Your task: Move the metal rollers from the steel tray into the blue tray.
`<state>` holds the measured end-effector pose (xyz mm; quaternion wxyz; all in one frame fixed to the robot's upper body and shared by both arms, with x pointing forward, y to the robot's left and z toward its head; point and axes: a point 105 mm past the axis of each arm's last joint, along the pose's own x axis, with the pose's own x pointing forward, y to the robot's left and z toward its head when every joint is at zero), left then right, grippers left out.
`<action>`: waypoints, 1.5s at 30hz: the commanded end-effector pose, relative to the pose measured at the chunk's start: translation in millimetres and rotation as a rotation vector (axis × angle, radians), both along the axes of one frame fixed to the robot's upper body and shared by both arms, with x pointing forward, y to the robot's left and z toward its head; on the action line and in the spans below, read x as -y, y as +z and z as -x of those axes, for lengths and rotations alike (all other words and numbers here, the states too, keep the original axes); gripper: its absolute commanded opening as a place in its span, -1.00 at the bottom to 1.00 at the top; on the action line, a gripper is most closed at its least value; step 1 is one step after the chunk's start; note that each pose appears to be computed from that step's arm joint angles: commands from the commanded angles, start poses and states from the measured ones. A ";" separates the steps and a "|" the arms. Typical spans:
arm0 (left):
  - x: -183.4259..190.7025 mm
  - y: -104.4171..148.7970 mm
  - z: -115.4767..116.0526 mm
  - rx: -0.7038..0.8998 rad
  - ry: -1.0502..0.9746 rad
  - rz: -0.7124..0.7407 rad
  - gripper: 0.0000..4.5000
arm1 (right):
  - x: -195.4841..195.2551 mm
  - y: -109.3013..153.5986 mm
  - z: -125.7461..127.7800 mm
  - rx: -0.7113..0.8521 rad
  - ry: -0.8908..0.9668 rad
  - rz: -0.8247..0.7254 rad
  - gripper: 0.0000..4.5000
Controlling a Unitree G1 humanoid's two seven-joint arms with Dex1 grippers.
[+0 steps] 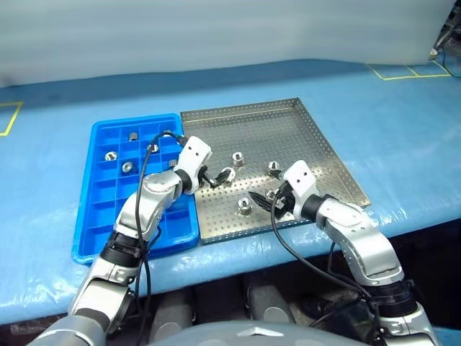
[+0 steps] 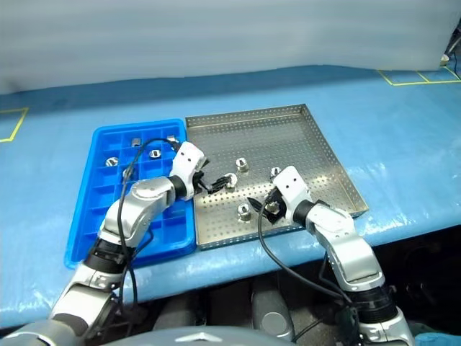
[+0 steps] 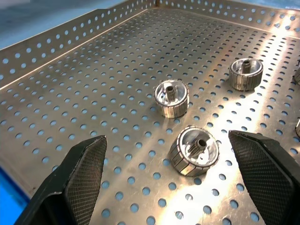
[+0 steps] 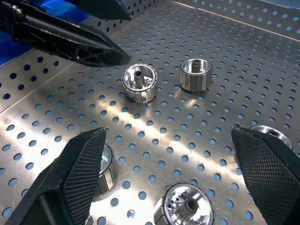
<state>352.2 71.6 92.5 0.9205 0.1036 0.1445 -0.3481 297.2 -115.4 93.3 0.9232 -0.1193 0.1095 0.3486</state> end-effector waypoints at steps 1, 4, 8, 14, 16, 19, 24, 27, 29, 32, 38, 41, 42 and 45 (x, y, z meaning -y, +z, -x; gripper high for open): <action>2.5 -6.2 -3.5 -0.016 0.003 -0.034 1.00 | -1.7 15.8 1.6 0.062 0.005 -0.015 0.99; -0.3 -17.0 -8.0 -0.040 0.023 -0.094 1.00 | -1.9 15.1 1.8 0.061 0.004 -0.015 0.99; -5.8 -28.0 -12.4 -0.064 0.053 -0.187 1.00 | -3.5 15.1 1.9 0.061 0.007 -0.018 0.99; -20.6 -40.2 -14.9 -0.121 0.110 -0.247 0.74 | -4.9 15.6 0.9 0.069 0.005 -0.020 1.00; -19.8 -40.9 -12.0 -0.125 0.096 -0.239 0.45 | -6.0 15.8 0.6 0.071 0.007 -0.021 1.00; -14.9 -36.3 -8.7 -0.118 0.073 -0.181 0.08 | -8.9 16.0 -0.5 0.071 0.017 -0.023 1.00; -10.5 -28.1 -3.2 -0.095 0.048 -0.126 -0.24 | -14.1 13.8 -2.8 0.053 0.048 -0.034 1.00; -6.2 -9.8 -0.9 -0.061 0.037 -0.022 -0.24 | -18.2 13.2 -7.1 0.017 0.075 -0.109 1.00; -6.5 4.9 1.4 -0.040 0.031 0.052 -0.24 | -16.8 6.6 -10.7 -0.001 0.082 -0.073 1.00; -16.9 37.5 12.1 0.037 0.034 0.148 -0.24 | -26.6 19.3 -9.2 0.015 0.162 -0.124 1.00; -78.0 72.0 36.6 0.191 0.254 0.114 -0.24 | -67.5 64.1 28.9 0.012 0.515 -0.392 1.00; -119.5 71.7 47.9 0.214 0.449 0.040 -0.24 | -78.3 66.4 39.8 -0.007 0.605 -0.391 1.00; -129.4 70.7 51.6 0.214 0.497 0.021 -0.24 | -80.3 66.1 41.6 -0.012 0.620 -0.384 1.00; -163.5 61.9 63.3 0.201 0.687 -0.019 -0.24 | -81.7 60.8 35.6 -0.018 0.599 -0.351 1.00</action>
